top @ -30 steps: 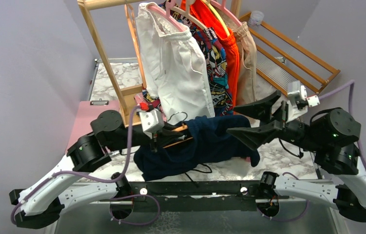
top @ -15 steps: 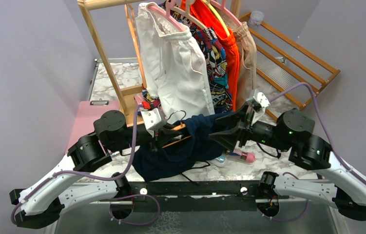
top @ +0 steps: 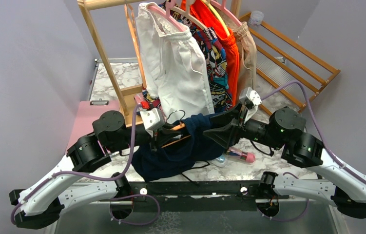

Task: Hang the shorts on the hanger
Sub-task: Hang the shorts on the hanger.

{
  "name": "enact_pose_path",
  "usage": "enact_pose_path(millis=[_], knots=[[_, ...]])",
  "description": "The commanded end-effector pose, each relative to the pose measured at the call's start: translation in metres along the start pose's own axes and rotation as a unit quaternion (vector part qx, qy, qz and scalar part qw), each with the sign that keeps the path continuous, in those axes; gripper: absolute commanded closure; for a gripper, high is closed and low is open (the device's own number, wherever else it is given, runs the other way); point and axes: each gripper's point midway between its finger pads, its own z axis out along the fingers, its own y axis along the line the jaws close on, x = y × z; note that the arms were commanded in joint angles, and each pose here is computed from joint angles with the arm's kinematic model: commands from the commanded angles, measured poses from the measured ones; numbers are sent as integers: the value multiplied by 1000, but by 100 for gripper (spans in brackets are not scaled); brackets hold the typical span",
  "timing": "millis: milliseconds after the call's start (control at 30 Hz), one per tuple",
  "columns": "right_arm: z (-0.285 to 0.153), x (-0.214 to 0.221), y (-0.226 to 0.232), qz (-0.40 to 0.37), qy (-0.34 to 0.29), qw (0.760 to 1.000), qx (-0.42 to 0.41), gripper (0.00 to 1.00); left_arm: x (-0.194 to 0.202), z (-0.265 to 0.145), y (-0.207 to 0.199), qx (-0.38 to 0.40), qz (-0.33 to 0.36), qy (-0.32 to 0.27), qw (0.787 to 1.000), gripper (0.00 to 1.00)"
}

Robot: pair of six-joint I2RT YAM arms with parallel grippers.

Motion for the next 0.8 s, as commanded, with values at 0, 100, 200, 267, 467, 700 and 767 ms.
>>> enact_pose_path(millis=[0,100,200,267,467,700,767], knots=[[7,-5,-9,-5,-16,1000,26,42,-32,-4,-1,0,10,-60,998,100],[12,-2,-13,-4,-10,999,34,50,-33,-2,-2,5,10,-59,998,100],[15,0,-17,-2,-7,999,44,60,-33,-1,-3,8,10,-58,998,100],[15,-1,-19,-1,-8,999,51,69,-33,-1,-3,9,11,-58,998,100],[3,-16,-29,-3,-29,996,87,99,-30,-3,-5,14,14,-57,998,100],[-22,-34,-42,-7,-36,990,138,99,-21,-2,-17,49,14,-40,998,100],[-29,-34,-48,-3,-32,987,157,99,-19,-1,-20,58,14,-36,998,100]])
